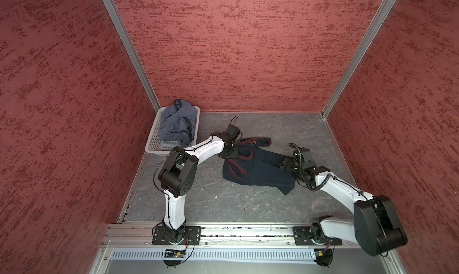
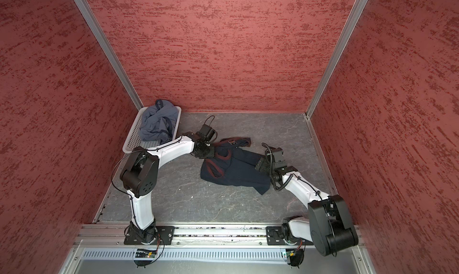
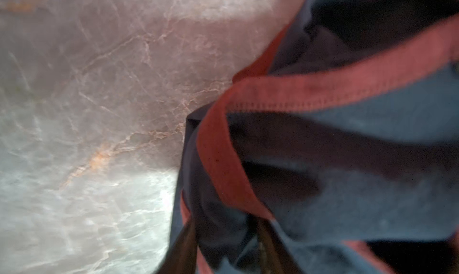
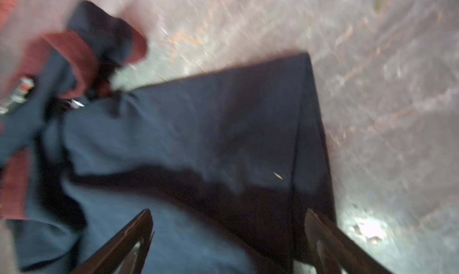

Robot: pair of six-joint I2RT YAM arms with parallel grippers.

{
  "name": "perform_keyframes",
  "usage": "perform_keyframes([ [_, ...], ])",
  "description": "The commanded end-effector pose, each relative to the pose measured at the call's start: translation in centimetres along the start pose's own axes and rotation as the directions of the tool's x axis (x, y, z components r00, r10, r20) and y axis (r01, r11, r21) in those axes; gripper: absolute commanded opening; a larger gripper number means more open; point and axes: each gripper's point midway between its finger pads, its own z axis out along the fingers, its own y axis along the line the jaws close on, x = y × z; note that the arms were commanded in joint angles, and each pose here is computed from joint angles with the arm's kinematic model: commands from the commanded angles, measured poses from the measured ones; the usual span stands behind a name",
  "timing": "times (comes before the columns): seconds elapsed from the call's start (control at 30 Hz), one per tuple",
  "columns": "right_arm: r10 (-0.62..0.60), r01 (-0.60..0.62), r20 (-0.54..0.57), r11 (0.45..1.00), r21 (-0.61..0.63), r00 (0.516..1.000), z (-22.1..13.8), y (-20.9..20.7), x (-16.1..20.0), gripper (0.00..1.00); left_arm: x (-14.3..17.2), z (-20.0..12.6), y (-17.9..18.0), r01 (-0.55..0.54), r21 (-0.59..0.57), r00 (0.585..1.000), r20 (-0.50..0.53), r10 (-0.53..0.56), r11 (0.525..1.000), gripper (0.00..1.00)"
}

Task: Fold and stack tank tops
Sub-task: Smooth out the tank top at the center of the table.

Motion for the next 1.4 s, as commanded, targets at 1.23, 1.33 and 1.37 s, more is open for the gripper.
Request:
perform_keyframes([
  [1.23,-0.140,0.128,0.415,0.990,0.059,0.899,-13.8,4.9,-17.4,0.00,-7.1,-20.0,12.2,0.313,0.224,0.835,0.398,-0.380,0.923,0.00],
  [1.33,-0.130,0.120,0.279,0.991,0.053,0.951,-8.1,4.1,-17.1,0.46,-7.5,-17.2,11.2,0.311,0.219,0.869,0.329,-0.370,0.925,0.00],
  [1.37,-0.126,0.109,0.242,0.991,0.083,0.962,-6.6,3.4,-16.9,0.61,-7.6,-16.5,10.8,0.306,0.219,0.878,0.312,-0.363,0.927,0.00],
])
